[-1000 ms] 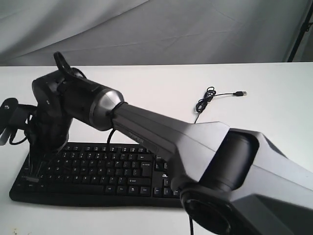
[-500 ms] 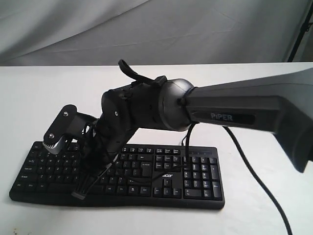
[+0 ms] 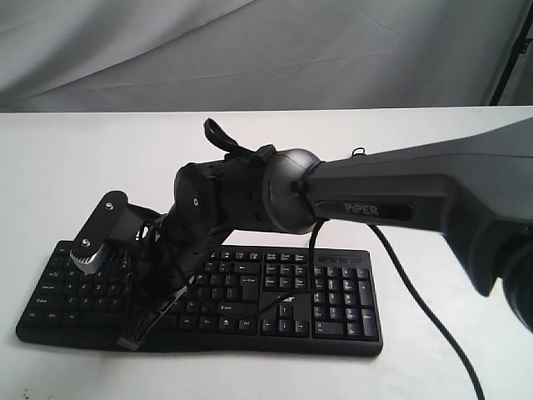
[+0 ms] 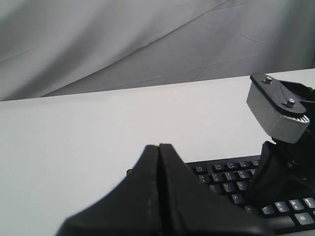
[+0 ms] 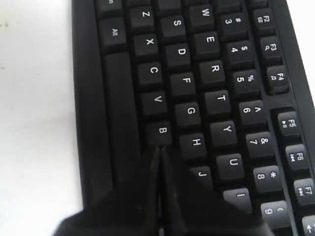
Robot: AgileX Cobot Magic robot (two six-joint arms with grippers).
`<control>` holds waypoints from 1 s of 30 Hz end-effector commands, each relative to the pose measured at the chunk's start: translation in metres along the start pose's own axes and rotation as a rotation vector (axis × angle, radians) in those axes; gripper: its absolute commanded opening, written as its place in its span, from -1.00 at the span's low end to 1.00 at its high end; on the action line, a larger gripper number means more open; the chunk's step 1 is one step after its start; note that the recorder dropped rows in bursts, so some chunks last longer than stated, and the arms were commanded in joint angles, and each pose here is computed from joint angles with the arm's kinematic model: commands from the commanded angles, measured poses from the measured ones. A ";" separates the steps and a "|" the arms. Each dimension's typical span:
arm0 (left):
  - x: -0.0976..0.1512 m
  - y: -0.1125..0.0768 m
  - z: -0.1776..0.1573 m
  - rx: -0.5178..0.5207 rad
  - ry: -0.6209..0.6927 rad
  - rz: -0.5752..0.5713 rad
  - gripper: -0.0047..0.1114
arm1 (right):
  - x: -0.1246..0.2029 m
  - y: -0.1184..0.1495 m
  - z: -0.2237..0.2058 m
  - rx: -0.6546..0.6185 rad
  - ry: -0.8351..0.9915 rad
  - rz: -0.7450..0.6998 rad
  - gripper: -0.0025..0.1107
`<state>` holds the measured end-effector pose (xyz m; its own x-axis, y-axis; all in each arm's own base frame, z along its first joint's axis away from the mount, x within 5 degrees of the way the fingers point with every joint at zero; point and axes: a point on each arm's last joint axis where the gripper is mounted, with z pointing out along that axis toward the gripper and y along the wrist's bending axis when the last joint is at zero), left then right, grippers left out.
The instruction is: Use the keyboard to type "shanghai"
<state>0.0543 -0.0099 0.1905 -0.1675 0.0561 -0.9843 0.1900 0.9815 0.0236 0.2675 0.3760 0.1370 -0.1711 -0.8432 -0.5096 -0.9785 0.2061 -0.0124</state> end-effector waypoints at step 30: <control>0.001 0.000 0.000 0.004 -0.004 -0.001 -0.92 | 0.006 -0.003 0.017 0.014 -0.010 -0.001 -0.96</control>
<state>0.0543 -0.0099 0.1905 -0.1675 0.0561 -0.9843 0.1900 0.9815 0.0236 0.2708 0.3789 0.1212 -0.1684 -0.8403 -0.5153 -0.9772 0.2107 -0.0242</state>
